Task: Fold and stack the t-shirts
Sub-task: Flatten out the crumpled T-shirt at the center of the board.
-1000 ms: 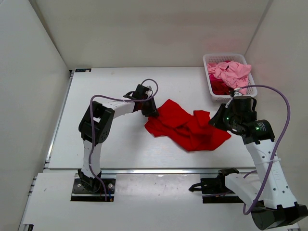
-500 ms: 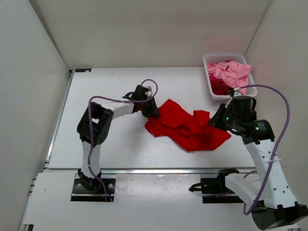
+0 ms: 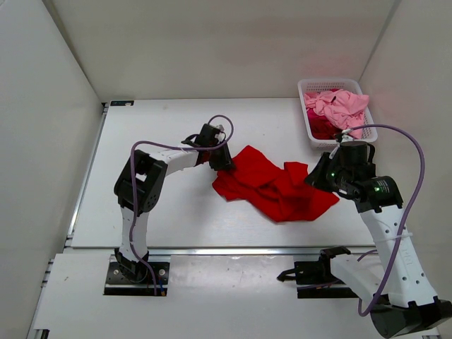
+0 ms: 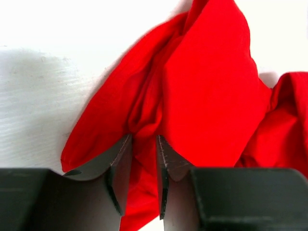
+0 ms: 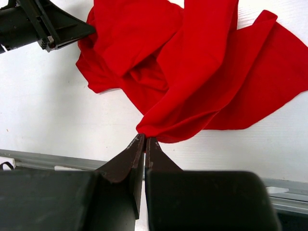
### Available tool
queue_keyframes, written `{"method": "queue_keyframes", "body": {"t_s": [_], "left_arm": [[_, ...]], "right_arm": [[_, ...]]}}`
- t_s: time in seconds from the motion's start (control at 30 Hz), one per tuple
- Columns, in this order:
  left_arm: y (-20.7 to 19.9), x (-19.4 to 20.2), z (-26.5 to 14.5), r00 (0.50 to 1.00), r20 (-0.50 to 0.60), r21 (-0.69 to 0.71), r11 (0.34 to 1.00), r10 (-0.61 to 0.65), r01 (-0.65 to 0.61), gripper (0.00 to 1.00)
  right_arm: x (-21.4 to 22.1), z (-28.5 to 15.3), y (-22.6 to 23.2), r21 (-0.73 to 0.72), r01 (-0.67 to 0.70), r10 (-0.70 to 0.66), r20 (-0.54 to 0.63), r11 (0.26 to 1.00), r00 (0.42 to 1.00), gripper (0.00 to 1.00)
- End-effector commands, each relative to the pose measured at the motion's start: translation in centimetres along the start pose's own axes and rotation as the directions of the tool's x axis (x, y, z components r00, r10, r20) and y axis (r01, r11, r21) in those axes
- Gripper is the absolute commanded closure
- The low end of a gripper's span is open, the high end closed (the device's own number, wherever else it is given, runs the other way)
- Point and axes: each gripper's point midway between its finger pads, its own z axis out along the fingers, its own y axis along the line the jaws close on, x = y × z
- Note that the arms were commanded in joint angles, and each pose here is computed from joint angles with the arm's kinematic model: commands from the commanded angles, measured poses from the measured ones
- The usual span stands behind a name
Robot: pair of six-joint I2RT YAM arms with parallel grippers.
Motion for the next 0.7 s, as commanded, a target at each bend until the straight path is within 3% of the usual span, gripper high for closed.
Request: {"method": "queue_keyframes", "body": {"t_s": [0.0,0.23,0.37,0.5,0.67], "left_arm": [[-1.1,-2.0,-0.6,0.997,0.074,-0.003,1.000,0.025,-0.025,0.65],[-1.2,-1.9,-0.5,0.994,0.096,-0.023,0.999,0.044,-0.042,0.77],[-1.7,-2.7,-1.2,0.993,0.114,-0.024,0.999,0.038,-0.036,0.99],[-2.0,-3.8,-5.0,0.988,0.150,-0.013,0.999,-0.031,0.033,1.00],[-2.4,-4.1,-12.8,0.970,0.227,0.013,0.996,-0.090,0.090,1.00]], "right_arm": [[-0.9,-0.5,0.5,-0.022,0.005,-0.004,0.046,1.000,0.999,1.00],[-0.8,-0.4,0.4,-0.027,0.010,-0.009,0.039,1.000,0.999,1.00],[-1.2,-0.7,0.6,-0.027,0.012,-0.010,0.051,1.000,0.999,1.00],[-2.0,-1.3,0.0,0.007,0.045,-0.045,0.066,0.999,0.997,1.00],[-3.6,-1.9,-0.7,0.025,0.080,-0.082,0.096,0.996,0.992,1.00]]}}
